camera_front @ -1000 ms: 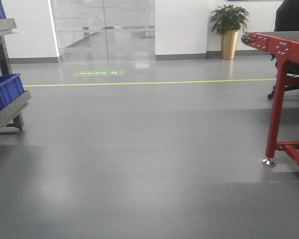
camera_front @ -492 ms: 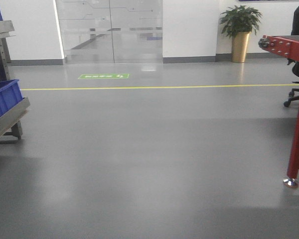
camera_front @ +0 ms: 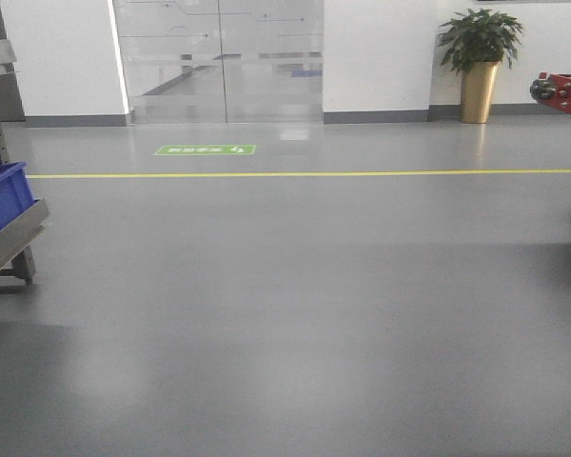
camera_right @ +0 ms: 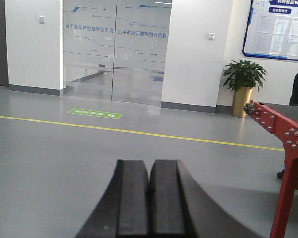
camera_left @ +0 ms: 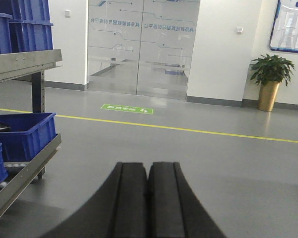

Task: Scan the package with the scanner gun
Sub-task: 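Drive the base forward along the aisle past the blue bins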

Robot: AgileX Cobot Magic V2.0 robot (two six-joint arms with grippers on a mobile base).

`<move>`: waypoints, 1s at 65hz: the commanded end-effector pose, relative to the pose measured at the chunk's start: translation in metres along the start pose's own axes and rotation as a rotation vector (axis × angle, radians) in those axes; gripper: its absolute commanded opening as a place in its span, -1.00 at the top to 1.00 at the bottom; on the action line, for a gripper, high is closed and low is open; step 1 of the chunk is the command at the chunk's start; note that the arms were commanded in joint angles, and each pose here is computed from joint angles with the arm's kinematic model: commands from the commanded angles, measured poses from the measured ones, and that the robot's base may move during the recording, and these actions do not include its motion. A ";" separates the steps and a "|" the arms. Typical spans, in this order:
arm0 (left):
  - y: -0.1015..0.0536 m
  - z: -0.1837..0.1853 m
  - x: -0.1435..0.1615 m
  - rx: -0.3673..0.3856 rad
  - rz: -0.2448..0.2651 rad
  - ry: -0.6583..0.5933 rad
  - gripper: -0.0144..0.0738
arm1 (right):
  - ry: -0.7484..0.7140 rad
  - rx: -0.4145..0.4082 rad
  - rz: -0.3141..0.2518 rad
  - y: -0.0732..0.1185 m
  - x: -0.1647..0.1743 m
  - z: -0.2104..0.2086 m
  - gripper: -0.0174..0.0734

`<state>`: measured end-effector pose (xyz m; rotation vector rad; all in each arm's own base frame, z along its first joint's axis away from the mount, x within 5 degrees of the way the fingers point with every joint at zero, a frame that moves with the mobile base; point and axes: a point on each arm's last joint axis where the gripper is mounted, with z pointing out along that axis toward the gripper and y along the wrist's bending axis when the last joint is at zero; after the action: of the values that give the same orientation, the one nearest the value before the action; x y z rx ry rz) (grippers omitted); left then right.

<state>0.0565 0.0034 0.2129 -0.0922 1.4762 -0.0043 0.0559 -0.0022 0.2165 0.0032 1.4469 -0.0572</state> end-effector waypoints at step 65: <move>0.000 0.000 -0.003 0.005 0.000 -0.021 0.92 | -0.024 0.004 -0.005 0.000 -0.002 0.000 0.97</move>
<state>0.0565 0.0034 0.2129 -0.0922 1.4762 -0.0043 0.0559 -0.0022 0.2165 0.0032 1.4469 -0.0572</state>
